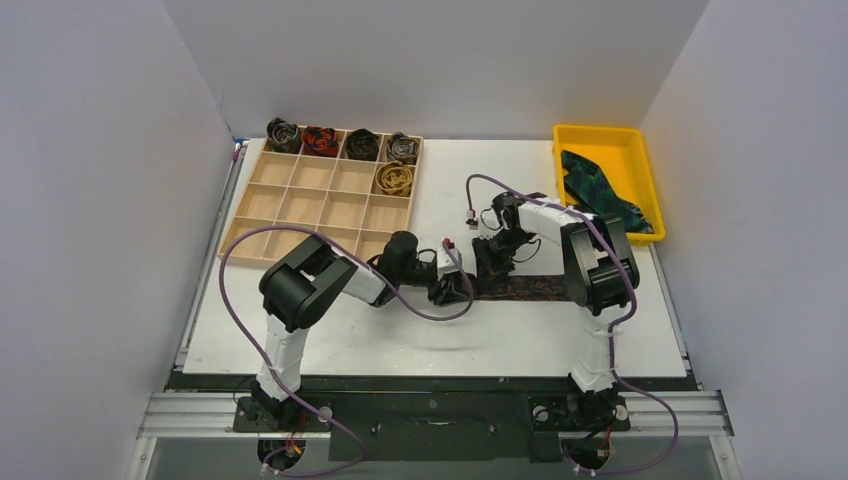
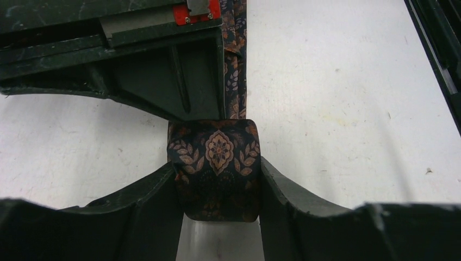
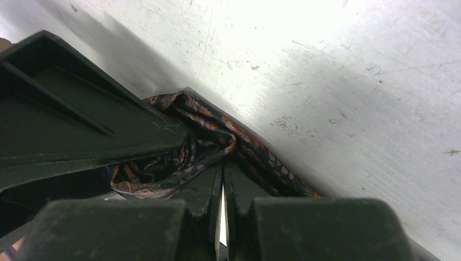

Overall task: Roll the ties
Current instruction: Roll the tie at the center of the board.

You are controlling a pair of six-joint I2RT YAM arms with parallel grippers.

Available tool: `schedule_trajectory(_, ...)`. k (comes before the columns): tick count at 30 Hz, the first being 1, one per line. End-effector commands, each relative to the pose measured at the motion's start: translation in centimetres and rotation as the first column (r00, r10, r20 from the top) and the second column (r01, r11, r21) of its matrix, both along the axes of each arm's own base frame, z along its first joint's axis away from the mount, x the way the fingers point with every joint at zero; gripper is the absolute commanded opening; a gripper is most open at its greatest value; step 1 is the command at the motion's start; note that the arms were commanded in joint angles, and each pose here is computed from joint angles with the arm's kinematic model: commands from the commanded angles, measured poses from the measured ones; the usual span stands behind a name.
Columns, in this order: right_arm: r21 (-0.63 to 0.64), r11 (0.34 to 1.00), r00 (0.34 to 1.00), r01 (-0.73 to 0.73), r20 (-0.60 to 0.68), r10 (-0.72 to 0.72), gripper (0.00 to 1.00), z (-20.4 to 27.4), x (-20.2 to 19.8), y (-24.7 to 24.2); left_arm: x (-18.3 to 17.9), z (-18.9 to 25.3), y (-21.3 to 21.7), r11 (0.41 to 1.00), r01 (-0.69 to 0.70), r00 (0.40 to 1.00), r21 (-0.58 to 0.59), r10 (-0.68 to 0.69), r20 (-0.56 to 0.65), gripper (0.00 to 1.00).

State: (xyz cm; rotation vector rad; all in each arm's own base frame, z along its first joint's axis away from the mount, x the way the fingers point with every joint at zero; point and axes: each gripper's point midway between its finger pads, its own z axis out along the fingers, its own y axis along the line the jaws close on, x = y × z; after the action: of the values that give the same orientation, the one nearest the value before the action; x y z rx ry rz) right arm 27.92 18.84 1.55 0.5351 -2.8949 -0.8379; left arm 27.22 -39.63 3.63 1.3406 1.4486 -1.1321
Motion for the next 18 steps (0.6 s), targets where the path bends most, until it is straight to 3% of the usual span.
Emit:
schedule_trajectory(1,-0.241,0.967,0.991,-0.083,0.085,0.106,0.0,-5.2,1.2,-4.0,0.0,1.3,-1.8,0.998,0.028,0.999,-0.054,-0.026,0.025,0.43)
schedule_trajectory(6,-0.212,0.972,0.989,-0.1,0.082,0.12,0.0,-5.1,0.9,-3.3,0.0,0.4,-3.0,1.0,0.014,0.999,-0.026,-0.013,0.033,0.42)
schedule_trajectory(10,-0.172,0.979,0.988,-0.114,0.087,0.13,0.0,-4.6,0.9,-2.6,0.7,-2.1,-3.3,0.997,-0.035,0.999,0.069,0.033,0.017,0.4)
schedule_trajectory(18,-0.039,0.994,0.983,-0.101,0.151,0.106,0.02,0.3,1.0,-2.0,-0.3,-8.2,2.0,0.941,-0.026,0.997,0.338,0.047,-0.056,0.23)
